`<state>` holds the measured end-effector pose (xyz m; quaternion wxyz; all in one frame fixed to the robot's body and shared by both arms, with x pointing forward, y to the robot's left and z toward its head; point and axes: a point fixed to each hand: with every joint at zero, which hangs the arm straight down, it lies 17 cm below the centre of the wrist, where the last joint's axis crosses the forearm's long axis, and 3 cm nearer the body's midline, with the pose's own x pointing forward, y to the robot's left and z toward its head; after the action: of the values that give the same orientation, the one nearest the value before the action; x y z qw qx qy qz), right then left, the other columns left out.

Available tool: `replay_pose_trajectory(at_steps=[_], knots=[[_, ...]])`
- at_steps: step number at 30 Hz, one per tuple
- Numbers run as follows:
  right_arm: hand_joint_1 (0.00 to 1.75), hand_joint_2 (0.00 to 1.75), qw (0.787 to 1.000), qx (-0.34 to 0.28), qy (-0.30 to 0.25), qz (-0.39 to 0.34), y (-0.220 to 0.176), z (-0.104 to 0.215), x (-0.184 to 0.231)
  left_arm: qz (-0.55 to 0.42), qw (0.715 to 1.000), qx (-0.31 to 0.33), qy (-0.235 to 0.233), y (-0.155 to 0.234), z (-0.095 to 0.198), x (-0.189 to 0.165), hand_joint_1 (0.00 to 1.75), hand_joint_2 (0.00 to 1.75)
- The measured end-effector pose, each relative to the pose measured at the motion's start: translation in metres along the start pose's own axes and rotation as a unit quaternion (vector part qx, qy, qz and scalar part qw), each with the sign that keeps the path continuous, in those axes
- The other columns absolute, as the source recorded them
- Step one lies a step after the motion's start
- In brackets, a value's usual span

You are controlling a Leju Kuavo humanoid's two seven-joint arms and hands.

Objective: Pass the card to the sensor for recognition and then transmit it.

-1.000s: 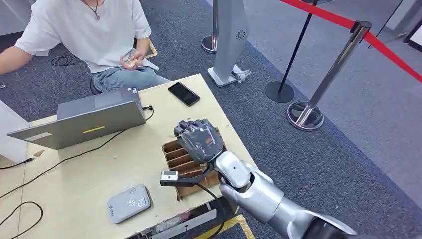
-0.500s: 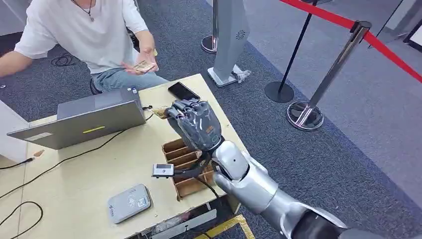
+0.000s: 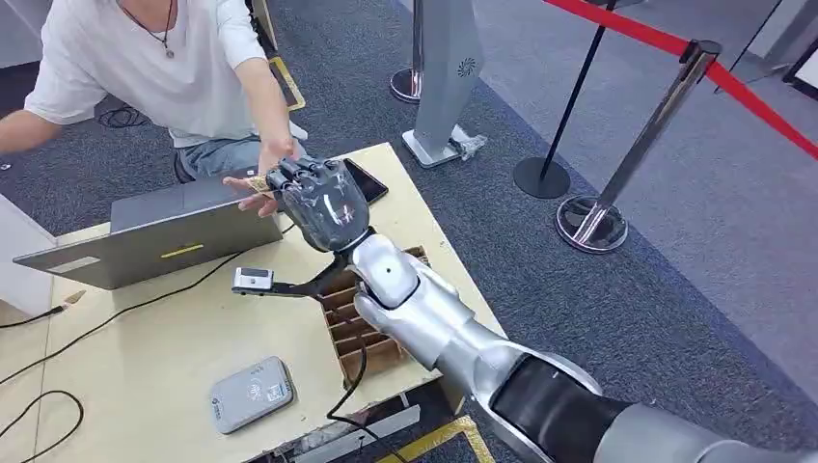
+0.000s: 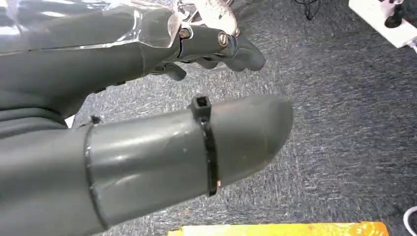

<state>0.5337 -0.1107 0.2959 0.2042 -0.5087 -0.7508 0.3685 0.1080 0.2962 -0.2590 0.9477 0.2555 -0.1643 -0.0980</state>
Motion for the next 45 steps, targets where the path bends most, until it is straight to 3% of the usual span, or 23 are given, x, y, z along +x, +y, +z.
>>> replay_pose_trajectory(at_steps=[3, 4, 5, 10, 11, 22, 26, 27, 29, 33, 38, 41, 45], knots=[[1.75, 1.75, 1.0, 0.012, 0.001, -0.004, 0.009, -0.007, 0.006, 0.002, 1.0, 0.0, 0.002, 0.0, 0.0, 0.0, 0.0, 0.0], [0.28, 1.75, 1.0, 0.015, 0.001, -0.003, 0.011, -0.009, 0.008, 0.002, 1.0, 0.001, 0.002, 0.0, 0.0, 0.0, 0.0, 0.0], [0.0, 1.75, 1.0, 0.019, 0.002, -0.003, 0.014, -0.011, 0.009, 0.003, 1.0, 0.001, 0.002, 0.0, 0.0, -0.001, 0.0, 0.0], [0.0, 1.75, 0.999, 0.041, 0.006, -0.008, 0.029, -0.013, 0.016, 0.005, 1.0, 0.004, 0.004, 0.001, 0.0, -0.001, 0.0, 0.0], [0.0, 0.0, 0.999, 0.045, 0.006, -0.008, 0.032, -0.013, 0.016, 0.006, 1.0, 0.004, 0.004, 0.001, 0.0, -0.001, 0.0, 0.0], [0.0, 0.0, 0.998, 0.054, 0.001, -0.034, 0.038, -0.01, 0.026, 0.008, 1.0, 0.007, 0.009, 0.001, 0.0, -0.003, 0.0, 0.0], [0.0, 0.0, 0.993, 0.05, 0.011, -0.102, 0.036, -0.004, 0.032, 0.009, 1.0, 0.007, 0.009, 0.001, 0.001, -0.003, 0.0, 0.0], [0.0, 0.0, 0.987, 0.056, 0.019, -0.149, 0.036, -0.002, 0.035, 0.009, 1.0, 0.006, 0.009, 0.001, 0.001, -0.003, 0.0, 0.0], [0.0, 0.0, 0.957, 0.088, 0.034, -0.274, 0.043, 0.009, 0.048, 0.008, 1.0, 0.005, 0.009, 0.001, 0.001, -0.004, 0.0, 0.0], [0.0, 0.0, 0.848, 0.13, 0.03, -0.512, 0.034, 0.028, 0.091, 0.006, 1.0, 0.004, 0.005, 0.001, 0.0, -0.003, 0.0, 0.0], [0.0, 0.0, 0.707, 0.102, -0.001, -0.7, -0.015, 0.046, 0.119, 0.004, 1.0, 0.003, 0.005, 0.003, -0.001, -0.006, 0.0, 0.0], [0.0, 0.0, 0.656, 0.08, -0.018, -0.75, -0.041, 0.056, 0.125, 0.004, 1.0, 0.004, 0.005, 0.004, -0.001, -0.006, 0.0, 0.0], [0.0, 0.0, 0.632, 0.063, -0.035, -0.772, -0.064, 0.067, 0.133, 0.004, 1.0, 0.002, 0.008, 0.004, -0.001, -0.008, 0.0, 0.0]])
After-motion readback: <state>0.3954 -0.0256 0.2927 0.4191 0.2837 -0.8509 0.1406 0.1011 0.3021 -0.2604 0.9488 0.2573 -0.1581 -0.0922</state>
